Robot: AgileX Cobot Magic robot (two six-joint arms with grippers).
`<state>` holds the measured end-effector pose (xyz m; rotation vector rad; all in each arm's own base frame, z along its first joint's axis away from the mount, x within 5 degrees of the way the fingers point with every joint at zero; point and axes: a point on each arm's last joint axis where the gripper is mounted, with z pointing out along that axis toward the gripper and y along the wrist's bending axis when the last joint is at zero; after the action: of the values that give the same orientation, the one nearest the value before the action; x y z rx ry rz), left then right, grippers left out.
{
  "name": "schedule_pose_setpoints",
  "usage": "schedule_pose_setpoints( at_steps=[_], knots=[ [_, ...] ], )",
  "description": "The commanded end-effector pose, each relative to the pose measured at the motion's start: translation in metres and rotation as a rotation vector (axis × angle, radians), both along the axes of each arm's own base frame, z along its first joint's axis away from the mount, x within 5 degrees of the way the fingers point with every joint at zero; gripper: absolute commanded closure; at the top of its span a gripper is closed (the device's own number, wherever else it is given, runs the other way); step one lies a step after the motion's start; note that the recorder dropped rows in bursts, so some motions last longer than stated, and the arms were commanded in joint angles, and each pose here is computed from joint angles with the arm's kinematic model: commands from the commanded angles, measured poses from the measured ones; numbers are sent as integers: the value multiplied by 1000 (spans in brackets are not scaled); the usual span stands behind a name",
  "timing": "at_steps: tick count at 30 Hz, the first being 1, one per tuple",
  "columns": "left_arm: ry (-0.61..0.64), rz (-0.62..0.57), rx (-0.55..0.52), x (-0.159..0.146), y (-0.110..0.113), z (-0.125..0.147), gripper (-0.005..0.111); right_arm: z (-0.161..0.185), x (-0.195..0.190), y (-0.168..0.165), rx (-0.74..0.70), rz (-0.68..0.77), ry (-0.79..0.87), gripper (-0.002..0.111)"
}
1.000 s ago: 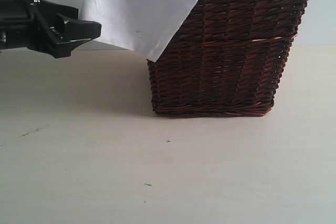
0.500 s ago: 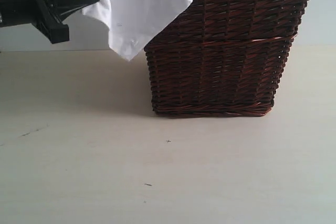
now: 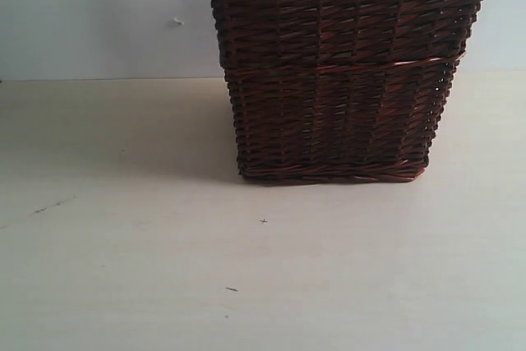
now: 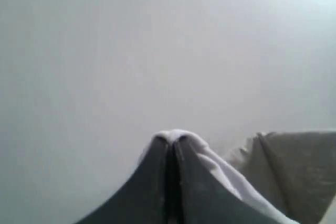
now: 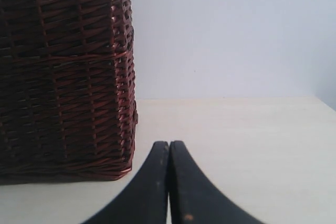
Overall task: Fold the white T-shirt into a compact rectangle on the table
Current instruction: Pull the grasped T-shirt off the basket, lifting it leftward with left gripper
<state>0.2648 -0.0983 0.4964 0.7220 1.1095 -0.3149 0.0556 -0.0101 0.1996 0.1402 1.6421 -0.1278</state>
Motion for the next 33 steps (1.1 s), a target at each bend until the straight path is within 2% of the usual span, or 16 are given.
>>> schedule_pose_setpoints(
  at_steps=[1, 6, 14, 23, 26, 33],
  knots=[
    [-108, 32, -78, -17, 6, 46, 107, 0, 0, 0, 2, -3, -10, 108],
    [-224, 95, -127, -32, 15, 87, 107, 0, 0, 0, 2, -3, -10, 108],
    [-363, 126, -165, -44, 20, 128, 107, 0, 0, 0, 2, -3, -10, 108],
    [-430, 464, -227, -60, 51, 155, 107, 0, 0, 0, 2, -3, -10, 108],
    [-485, 502, -227, -74, 56, 166, 107, 0, 0, 0, 2, -3, -10, 108],
    [-543, 501, -215, -93, 58, 175, 107, 0, 0, 0, 2, -3, -10, 108]
  ],
)
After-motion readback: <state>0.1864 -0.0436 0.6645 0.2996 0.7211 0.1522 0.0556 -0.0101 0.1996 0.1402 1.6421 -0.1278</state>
